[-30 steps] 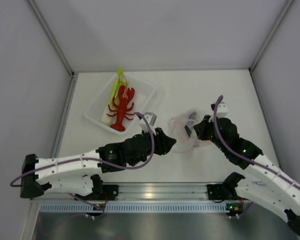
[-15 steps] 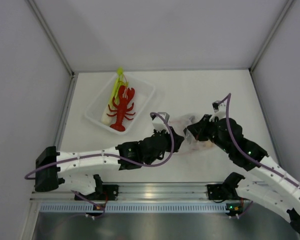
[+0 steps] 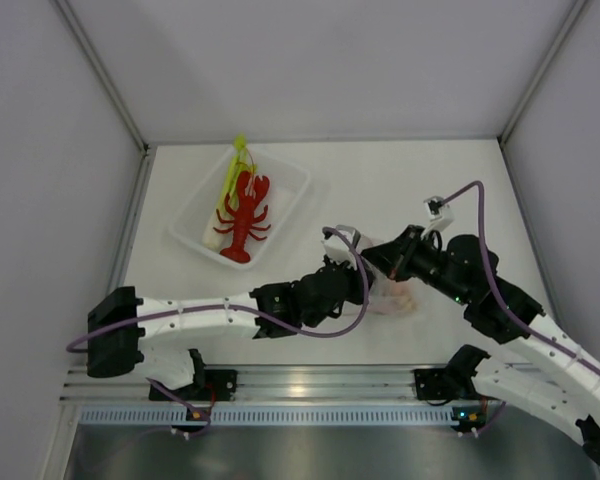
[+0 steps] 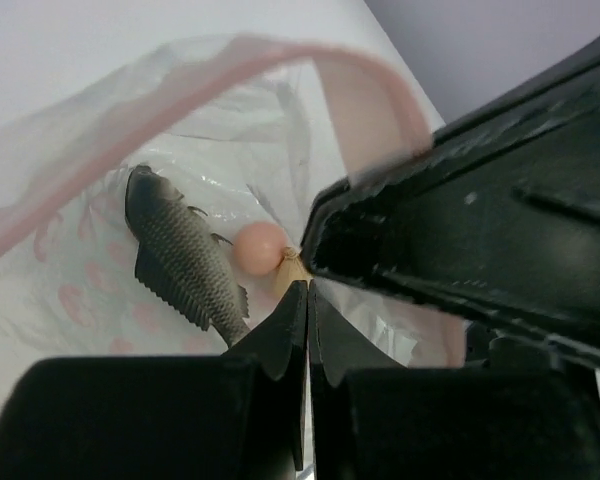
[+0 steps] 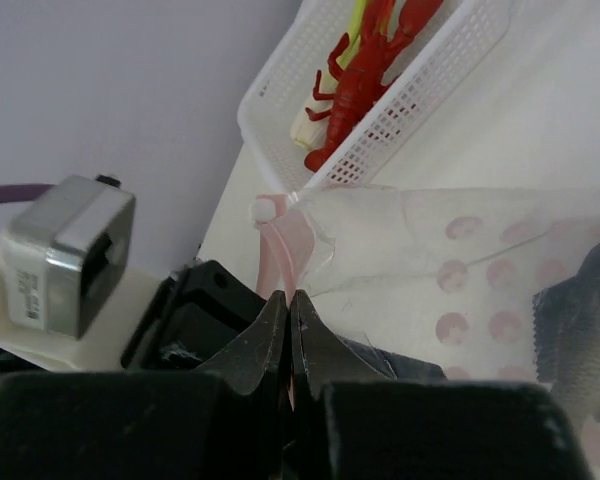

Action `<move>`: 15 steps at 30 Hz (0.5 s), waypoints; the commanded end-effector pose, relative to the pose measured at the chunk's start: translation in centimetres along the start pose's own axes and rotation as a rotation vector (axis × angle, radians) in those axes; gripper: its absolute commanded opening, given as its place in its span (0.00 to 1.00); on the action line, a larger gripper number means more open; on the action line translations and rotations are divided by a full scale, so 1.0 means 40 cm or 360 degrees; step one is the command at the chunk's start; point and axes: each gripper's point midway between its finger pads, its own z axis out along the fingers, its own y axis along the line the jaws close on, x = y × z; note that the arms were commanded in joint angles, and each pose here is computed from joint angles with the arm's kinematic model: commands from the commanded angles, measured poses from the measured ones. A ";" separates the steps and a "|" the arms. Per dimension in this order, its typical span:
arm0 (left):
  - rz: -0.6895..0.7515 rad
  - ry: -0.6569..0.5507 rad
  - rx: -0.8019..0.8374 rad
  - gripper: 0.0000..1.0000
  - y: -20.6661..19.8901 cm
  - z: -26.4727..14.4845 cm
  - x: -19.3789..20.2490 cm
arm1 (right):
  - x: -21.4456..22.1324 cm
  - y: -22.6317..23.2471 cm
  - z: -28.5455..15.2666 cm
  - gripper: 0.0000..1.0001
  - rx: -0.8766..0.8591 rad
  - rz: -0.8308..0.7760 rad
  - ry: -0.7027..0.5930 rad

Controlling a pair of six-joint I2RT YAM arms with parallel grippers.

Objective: Open the zip-top bag and remove the fake food
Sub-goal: Pick up the fake vegetable from the zipper food storage bag.

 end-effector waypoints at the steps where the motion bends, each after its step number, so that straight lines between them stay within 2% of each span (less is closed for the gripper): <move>1: 0.0169 -0.0040 0.0097 0.01 -0.011 -0.007 -0.002 | -0.083 0.112 -0.028 0.00 -0.0199 -0.0039 -0.0109; 4: 0.0299 -0.0045 0.0015 0.00 0.034 -0.018 0.020 | -0.095 0.122 -0.028 0.00 -0.0181 -0.0081 -0.0093; 9: 0.0386 -0.0050 -0.0042 0.00 0.094 -0.059 0.033 | -0.113 0.125 -0.042 0.00 -0.0147 -0.0133 -0.0097; 15: 0.0683 0.0110 -0.0082 0.00 0.135 -0.096 0.047 | -0.134 0.108 -0.032 0.00 -0.0042 -0.0194 -0.0112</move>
